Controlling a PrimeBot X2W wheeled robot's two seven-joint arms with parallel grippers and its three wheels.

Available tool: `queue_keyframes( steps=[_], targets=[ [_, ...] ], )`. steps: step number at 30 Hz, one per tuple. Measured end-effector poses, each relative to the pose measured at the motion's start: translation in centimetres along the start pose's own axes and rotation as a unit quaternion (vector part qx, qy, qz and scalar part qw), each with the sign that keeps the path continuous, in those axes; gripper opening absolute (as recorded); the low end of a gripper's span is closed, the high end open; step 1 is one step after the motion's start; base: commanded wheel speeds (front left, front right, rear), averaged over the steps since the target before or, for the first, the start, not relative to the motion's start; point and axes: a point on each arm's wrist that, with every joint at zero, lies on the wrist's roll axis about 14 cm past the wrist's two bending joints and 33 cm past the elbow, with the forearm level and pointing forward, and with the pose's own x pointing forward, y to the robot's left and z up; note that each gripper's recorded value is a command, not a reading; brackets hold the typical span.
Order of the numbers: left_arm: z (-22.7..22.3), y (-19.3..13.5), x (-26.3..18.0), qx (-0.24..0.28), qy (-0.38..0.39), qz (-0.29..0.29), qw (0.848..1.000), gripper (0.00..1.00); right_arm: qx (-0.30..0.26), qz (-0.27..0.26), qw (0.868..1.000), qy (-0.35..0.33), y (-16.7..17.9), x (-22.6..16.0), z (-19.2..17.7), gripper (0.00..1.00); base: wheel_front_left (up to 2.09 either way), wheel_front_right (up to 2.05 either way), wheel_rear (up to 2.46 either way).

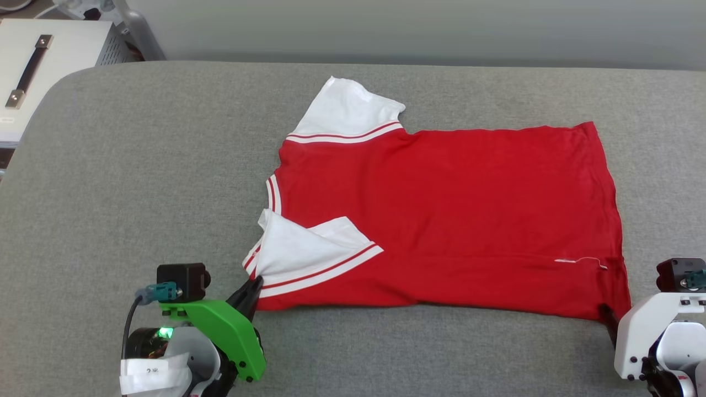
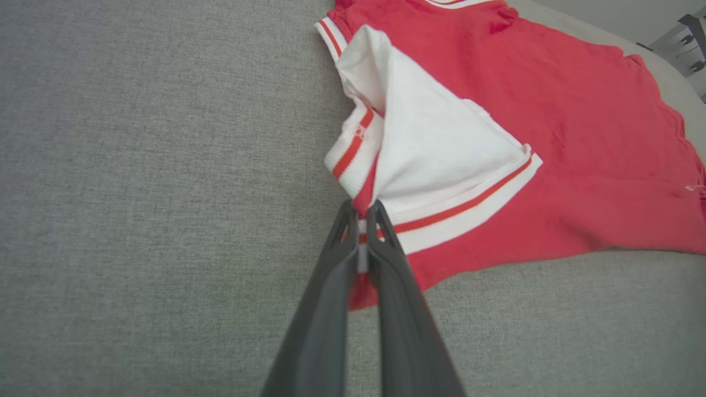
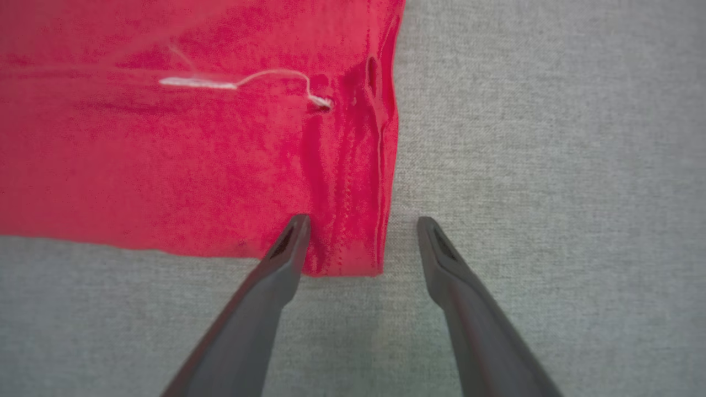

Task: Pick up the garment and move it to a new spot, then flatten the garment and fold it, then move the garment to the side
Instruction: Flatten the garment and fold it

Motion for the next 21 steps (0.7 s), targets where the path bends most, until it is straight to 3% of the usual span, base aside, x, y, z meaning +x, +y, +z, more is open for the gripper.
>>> queue_keyframes(
  steps=[7,8,9,10,11,21],
  targets=[
    [-0.3,0.3,0.0,0.000,0.005,0.004,1.000,0.00,0.008,0.005,1.000,0.022,0.7,1.4,-0.7,1.00,0.00,0.00,0.00],
    [-0.4,0.4,0.0,-0.001,0.007,0.004,1.000,0.00,0.011,0.008,1.000,0.027,0.9,1.5,-0.9,0.85,0.00,0.00,0.00],
    [-0.6,0.4,0.1,-0.001,0.010,0.005,1.000,0.00,0.014,0.011,0.999,0.033,1.0,1.6,-1.1,0.39,0.00,0.00,0.00],
    [-0.8,0.5,0.1,0.001,0.014,0.005,1.000,0.00,0.016,0.013,0.999,0.040,1.1,1.7,-1.4,0.07,0.00,0.00,0.00],
    [-1.0,0.6,0.1,0.001,0.017,0.006,1.000,0.00,0.016,0.014,0.999,0.044,1.1,1.8,-1.5,0.00,0.00,0.00,0.00],
    [-1.5,1.1,-0.5,0.012,0.027,0.012,0.999,0.00,0.016,0.009,0.999,0.032,0.3,0.7,-0.9,0.00,0.00,0.00,0.00]
  ],
)
